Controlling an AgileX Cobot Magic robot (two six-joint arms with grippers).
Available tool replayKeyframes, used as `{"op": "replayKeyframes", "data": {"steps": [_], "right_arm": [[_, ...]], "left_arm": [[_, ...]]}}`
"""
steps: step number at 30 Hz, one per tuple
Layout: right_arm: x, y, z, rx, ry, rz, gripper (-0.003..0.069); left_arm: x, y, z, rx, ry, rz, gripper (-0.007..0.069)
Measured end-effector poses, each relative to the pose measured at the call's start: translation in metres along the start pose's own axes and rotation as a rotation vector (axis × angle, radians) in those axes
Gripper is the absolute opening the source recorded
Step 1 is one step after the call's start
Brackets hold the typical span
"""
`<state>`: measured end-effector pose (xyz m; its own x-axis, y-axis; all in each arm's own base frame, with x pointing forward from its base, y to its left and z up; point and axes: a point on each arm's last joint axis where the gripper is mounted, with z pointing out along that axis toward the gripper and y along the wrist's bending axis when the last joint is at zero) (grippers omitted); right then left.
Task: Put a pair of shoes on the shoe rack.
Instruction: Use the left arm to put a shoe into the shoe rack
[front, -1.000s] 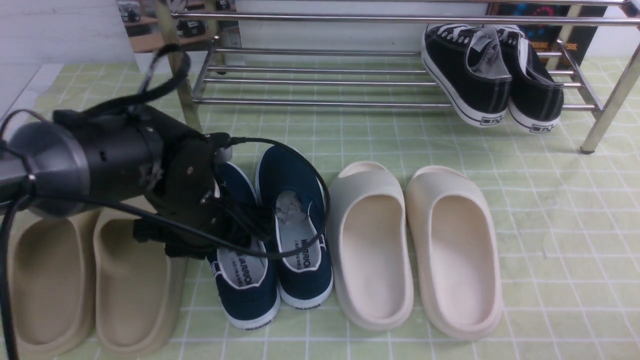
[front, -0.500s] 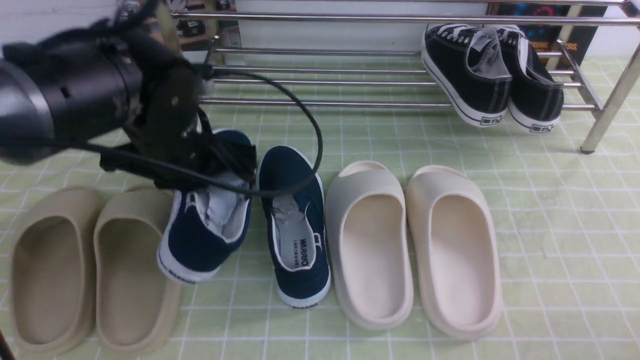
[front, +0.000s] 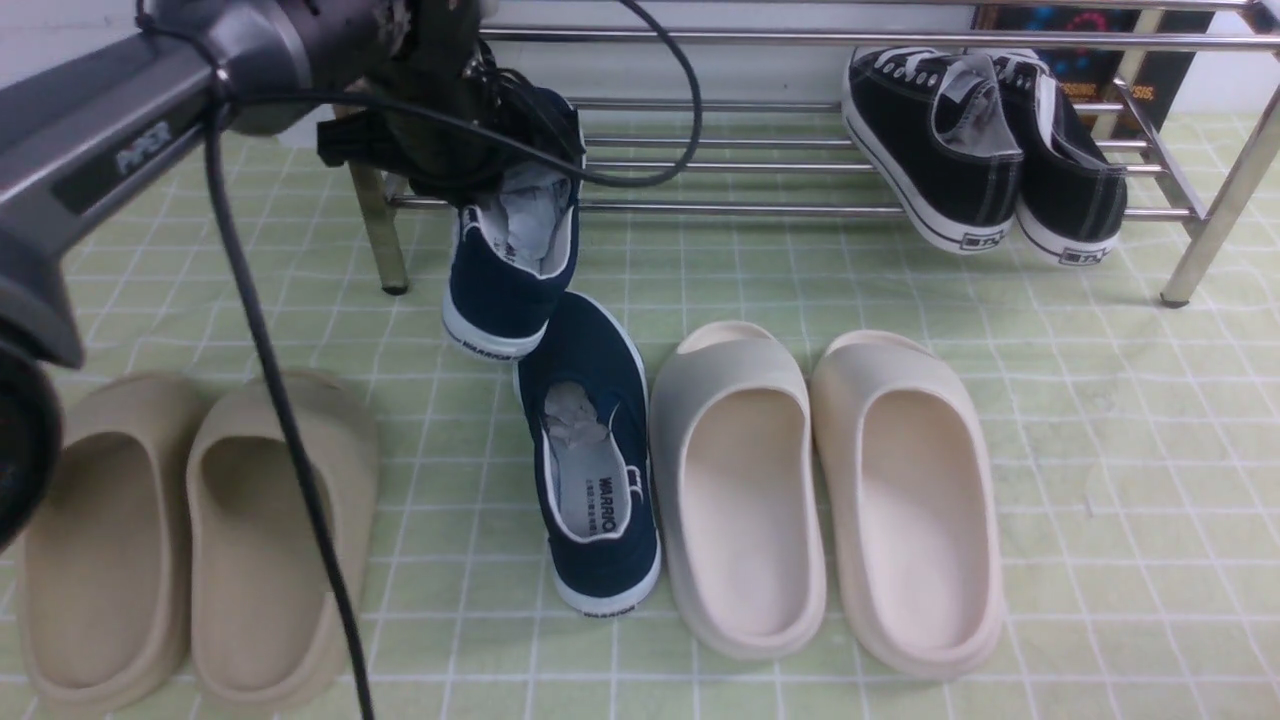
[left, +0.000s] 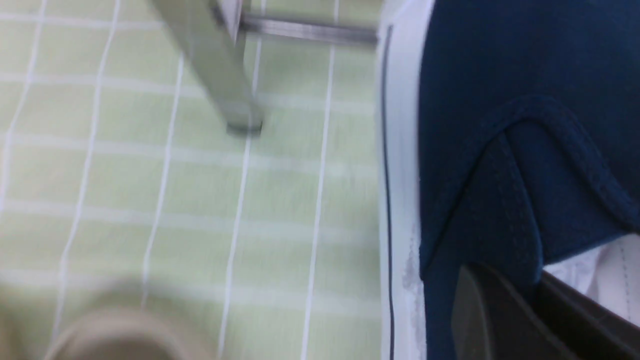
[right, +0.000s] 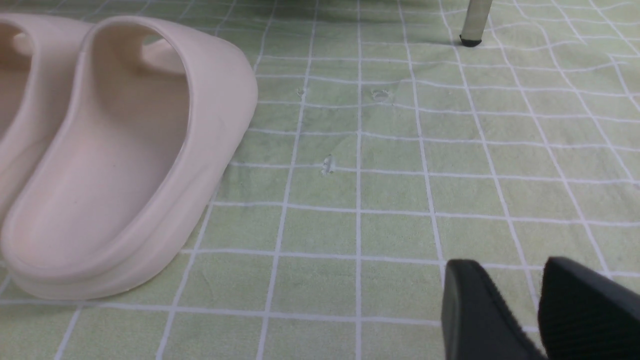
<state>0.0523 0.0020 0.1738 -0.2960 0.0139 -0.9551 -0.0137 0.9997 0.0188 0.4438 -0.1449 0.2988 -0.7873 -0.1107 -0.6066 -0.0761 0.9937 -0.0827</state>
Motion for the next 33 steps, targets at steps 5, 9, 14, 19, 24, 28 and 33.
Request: {"op": "replayKeyframes", "data": {"steps": [5, 9, 14, 19, 24, 28, 33], "right_arm": [[0.0, 0.0, 0.0, 0.0, 0.0, 0.0, 0.0238], [0.0, 0.0, 0.0, 0.0, 0.0, 0.0, 0.0238], [0.0, 0.0, 0.0, 0.0, 0.0, 0.0, 0.024], [0.0, 0.0, 0.0, 0.0, 0.0, 0.0, 0.0243], [0.0, 0.0, 0.0, 0.0, 0.0, 0.0, 0.0244], [0.0, 0.0, 0.0, 0.0, 0.0, 0.0, 0.0244], [0.0, 0.0, 0.0, 0.0, 0.0, 0.0, 0.0244]], "left_arm": [[-0.018, 0.002, 0.027, 0.0, -0.04, -0.028, 0.0018], [-0.026, 0.001, 0.038, 0.015, -0.09, -0.028, 0.0018], [-0.031, -0.004, 0.054, 0.065, -0.174, -0.024, 0.0018], [-0.036, -0.003, 0.065, 0.103, -0.239, -0.06, 0.003], [-0.038, 0.0, 0.068, 0.118, -0.25, -0.155, 0.0179], [-0.039, 0.0, 0.065, 0.117, -0.251, -0.192, 0.0365], [-0.035, 0.004, 0.022, 0.039, -0.098, -0.14, 0.0468]]}}
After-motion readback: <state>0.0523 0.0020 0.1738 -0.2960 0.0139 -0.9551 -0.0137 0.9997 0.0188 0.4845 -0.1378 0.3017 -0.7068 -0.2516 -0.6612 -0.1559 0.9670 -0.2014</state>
